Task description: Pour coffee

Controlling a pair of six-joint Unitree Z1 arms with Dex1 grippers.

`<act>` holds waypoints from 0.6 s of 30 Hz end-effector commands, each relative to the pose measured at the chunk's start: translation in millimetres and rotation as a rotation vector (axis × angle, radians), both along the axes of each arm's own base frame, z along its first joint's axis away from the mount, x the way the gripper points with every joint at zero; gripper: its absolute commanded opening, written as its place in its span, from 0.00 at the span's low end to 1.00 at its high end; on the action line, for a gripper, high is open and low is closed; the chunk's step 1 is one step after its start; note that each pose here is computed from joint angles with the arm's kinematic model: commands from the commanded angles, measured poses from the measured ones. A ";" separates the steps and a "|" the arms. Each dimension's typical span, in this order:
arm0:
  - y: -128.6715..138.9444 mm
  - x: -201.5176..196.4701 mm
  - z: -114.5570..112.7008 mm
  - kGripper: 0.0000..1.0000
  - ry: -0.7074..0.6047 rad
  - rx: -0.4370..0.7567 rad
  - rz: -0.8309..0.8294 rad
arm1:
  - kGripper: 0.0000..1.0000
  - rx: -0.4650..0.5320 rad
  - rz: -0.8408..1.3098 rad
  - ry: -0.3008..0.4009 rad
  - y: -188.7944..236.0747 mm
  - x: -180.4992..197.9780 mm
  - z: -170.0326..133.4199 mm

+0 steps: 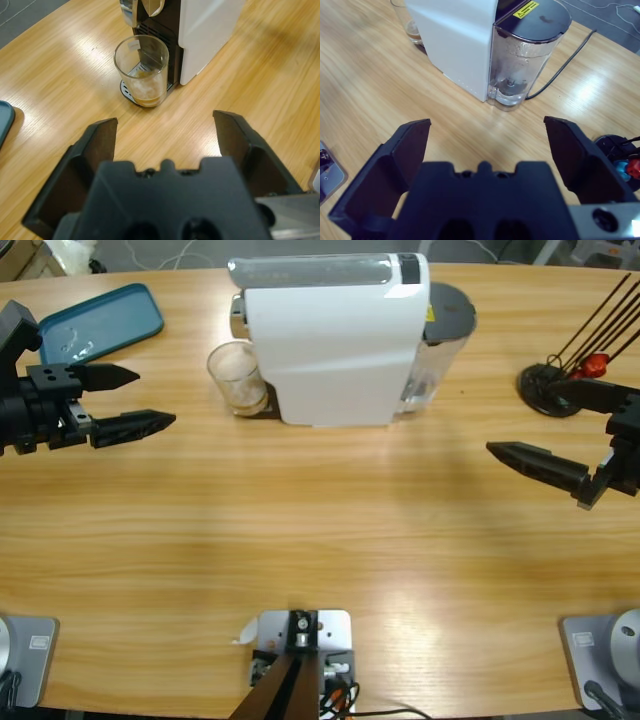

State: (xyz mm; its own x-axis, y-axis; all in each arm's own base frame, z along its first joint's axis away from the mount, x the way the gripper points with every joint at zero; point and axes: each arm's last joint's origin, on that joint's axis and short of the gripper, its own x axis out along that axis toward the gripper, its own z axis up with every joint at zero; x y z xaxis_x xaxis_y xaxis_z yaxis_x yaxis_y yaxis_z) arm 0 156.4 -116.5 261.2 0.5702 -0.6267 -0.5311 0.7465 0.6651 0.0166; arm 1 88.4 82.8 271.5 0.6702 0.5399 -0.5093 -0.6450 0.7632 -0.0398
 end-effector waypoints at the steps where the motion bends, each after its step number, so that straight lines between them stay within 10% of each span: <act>1: 1.5 -1.4 -12.7 0.84 0.032 0.024 -0.007 | 1.00 -0.018 0.014 0.037 -1.5 -3.8 -10.6; 18: -2.4 8.8 -21.7 0.91 0.034 0.048 -0.015 | 1.00 -0.027 0.021 0.047 1.5 -1.4 -11.6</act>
